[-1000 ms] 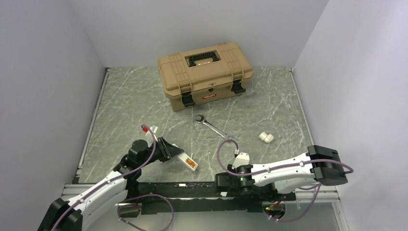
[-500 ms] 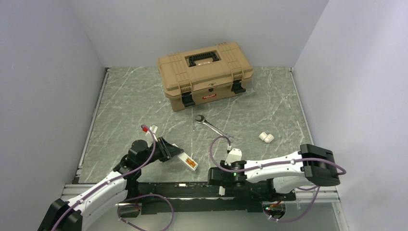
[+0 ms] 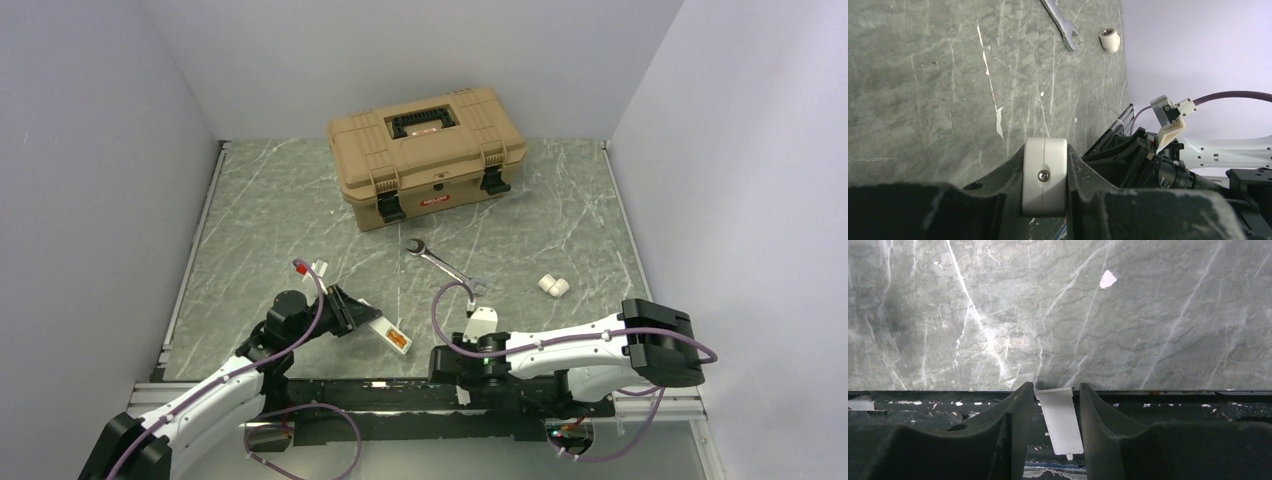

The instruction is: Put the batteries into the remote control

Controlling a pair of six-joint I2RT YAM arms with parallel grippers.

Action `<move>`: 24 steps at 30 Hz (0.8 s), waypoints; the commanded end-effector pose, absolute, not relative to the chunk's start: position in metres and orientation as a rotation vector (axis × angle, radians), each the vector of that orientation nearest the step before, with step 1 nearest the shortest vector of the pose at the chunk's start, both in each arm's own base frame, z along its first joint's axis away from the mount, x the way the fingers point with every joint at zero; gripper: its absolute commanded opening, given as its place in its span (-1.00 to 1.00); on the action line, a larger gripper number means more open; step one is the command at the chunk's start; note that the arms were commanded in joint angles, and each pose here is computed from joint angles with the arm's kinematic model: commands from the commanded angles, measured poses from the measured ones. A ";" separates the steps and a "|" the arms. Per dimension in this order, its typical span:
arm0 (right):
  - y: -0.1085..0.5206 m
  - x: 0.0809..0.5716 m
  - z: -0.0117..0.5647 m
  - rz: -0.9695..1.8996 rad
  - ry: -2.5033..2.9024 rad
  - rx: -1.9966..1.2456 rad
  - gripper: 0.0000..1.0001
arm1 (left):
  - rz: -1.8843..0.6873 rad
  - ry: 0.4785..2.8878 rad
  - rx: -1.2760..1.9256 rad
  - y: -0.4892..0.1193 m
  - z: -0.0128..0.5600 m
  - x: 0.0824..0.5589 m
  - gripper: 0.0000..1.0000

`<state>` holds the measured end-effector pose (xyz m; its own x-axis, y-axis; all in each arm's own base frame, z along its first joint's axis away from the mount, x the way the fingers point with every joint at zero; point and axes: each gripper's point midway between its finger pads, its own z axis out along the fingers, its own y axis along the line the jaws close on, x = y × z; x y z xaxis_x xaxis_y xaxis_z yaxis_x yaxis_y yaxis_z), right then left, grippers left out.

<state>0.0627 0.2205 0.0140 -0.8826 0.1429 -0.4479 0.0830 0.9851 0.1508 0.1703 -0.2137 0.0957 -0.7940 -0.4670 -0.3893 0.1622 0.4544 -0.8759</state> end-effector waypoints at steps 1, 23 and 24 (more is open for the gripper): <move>0.224 0.069 0.024 0.213 2.621 0.162 -0.07 | -1.409 2.045 -0.227 -0.217 0.109 0.171 -0.98; 0.225 0.045 0.003 0.276 2.719 -0.028 -0.21 | -1.407 2.042 -0.222 -0.217 0.112 0.172 -0.98; 0.226 0.044 0.002 0.269 2.722 -0.040 -0.21 | -1.404 2.042 -0.223 -0.217 0.112 0.172 -0.98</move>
<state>0.0523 0.2184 0.0108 -0.9034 0.0623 -0.4243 -0.0253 0.9799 0.1978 0.1694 -0.2132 0.0953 -0.7921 -0.4680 -0.3918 0.1668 0.4515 -0.8765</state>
